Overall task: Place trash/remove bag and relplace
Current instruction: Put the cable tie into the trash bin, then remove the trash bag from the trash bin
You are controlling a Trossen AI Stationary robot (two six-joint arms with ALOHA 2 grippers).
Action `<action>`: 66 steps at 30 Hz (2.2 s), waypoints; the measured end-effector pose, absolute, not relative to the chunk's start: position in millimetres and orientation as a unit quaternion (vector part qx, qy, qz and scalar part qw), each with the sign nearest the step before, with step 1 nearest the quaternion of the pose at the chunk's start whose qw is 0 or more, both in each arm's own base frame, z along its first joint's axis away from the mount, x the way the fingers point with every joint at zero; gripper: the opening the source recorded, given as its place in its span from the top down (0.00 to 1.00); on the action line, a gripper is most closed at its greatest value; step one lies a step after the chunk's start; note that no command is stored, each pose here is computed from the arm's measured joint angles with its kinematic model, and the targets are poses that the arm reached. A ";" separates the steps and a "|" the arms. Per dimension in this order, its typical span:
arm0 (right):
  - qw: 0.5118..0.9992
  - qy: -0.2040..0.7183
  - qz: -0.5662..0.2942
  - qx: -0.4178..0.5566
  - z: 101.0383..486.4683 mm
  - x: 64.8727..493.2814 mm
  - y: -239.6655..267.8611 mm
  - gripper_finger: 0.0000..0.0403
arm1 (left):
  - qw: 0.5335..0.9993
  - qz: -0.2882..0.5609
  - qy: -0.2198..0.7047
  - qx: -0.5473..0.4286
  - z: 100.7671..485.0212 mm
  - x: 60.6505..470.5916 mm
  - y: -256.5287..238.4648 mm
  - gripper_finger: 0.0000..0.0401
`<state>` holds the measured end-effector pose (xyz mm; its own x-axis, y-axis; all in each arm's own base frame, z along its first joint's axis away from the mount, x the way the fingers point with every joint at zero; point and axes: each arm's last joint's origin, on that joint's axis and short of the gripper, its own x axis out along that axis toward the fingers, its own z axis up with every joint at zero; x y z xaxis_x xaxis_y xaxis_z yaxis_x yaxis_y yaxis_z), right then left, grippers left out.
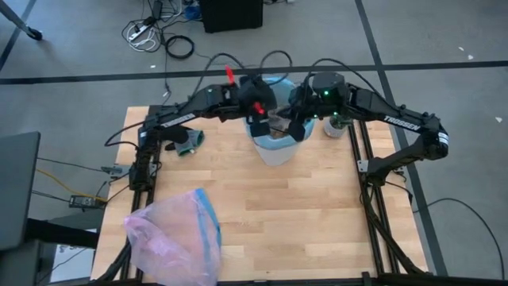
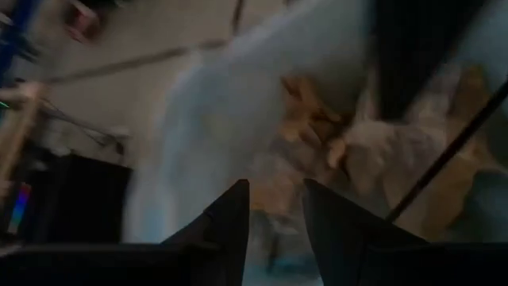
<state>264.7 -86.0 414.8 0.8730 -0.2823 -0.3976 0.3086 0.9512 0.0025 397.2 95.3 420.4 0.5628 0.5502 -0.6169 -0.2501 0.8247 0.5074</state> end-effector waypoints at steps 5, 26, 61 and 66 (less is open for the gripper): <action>0.945 0.197 -0.259 -0.016 423.2 250.4 -90.1 1.00 | 0.870 0.270 0.360 0.200 453.2 373.6 85.6 0.68; 0.895 0.322 -0.294 0.093 364.3 227.4 -107.9 1.00 | 0.802 0.406 0.429 0.090 472.4 283.4 59.8 0.68; 0.954 0.201 -0.223 0.026 417.1 242.6 -106.8 0.37 | 0.851 0.370 0.369 0.059 476.5 300.8 46.5 0.68; 0.940 0.235 -0.248 0.010 404.9 250.0 -120.4 0.45 | 0.855 0.364 0.366 0.054 476.3 301.5 40.2 0.68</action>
